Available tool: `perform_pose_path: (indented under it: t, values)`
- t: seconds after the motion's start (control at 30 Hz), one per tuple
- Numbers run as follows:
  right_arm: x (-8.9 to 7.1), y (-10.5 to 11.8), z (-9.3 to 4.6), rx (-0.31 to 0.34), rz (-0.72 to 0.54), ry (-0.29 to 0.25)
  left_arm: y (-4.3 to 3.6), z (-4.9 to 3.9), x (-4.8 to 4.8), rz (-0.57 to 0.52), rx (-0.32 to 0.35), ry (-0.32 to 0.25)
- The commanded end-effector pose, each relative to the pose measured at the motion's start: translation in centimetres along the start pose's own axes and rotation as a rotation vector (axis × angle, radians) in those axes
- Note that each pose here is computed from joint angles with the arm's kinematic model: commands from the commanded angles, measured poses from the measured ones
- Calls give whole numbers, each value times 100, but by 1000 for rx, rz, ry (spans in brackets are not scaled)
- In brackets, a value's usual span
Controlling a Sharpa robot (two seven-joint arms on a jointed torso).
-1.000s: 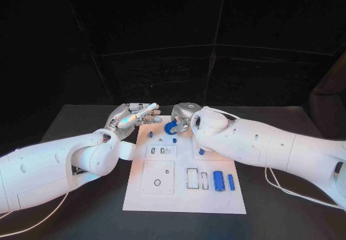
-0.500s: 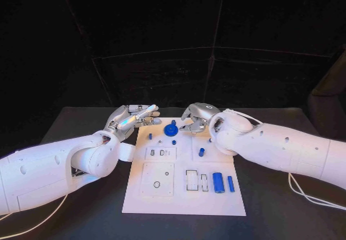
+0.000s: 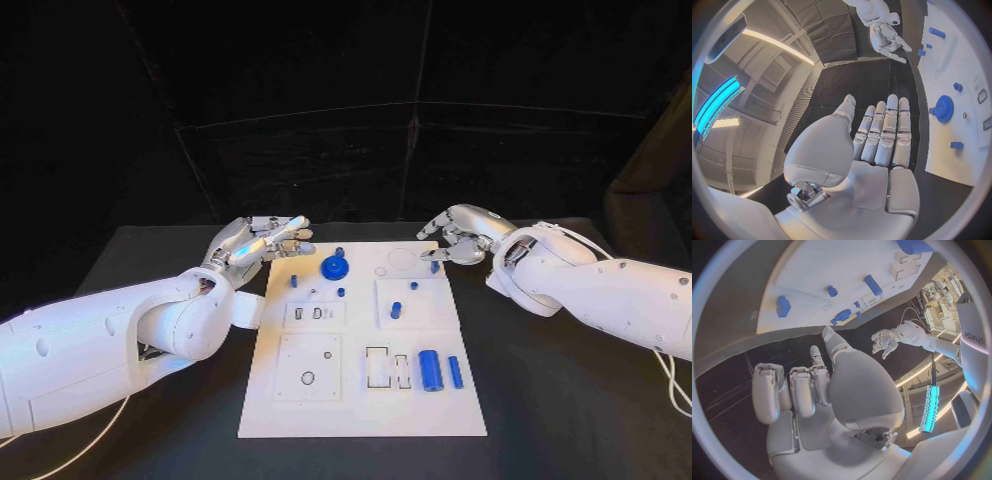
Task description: Assemble the parts on the task board
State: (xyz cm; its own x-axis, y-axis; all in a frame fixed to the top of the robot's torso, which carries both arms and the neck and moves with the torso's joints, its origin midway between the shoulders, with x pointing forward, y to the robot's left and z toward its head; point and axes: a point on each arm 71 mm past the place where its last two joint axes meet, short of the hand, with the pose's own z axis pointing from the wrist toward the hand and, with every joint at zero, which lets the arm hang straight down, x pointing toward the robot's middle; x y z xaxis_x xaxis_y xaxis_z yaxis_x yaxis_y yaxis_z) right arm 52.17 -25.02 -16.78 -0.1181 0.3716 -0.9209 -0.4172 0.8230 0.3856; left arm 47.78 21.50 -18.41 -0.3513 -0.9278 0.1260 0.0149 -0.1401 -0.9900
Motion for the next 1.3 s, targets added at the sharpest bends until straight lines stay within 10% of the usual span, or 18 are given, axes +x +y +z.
perform_pose_path:
  t: [0.03, 1.3]
  values:
    - [-52, -70, -30, -29, 61, -10, -7, 10, 14, -7, 14, 15]
    - [230, -493, -77, 102, 55, 103, 43, 34, 26, -8, 4, 20]
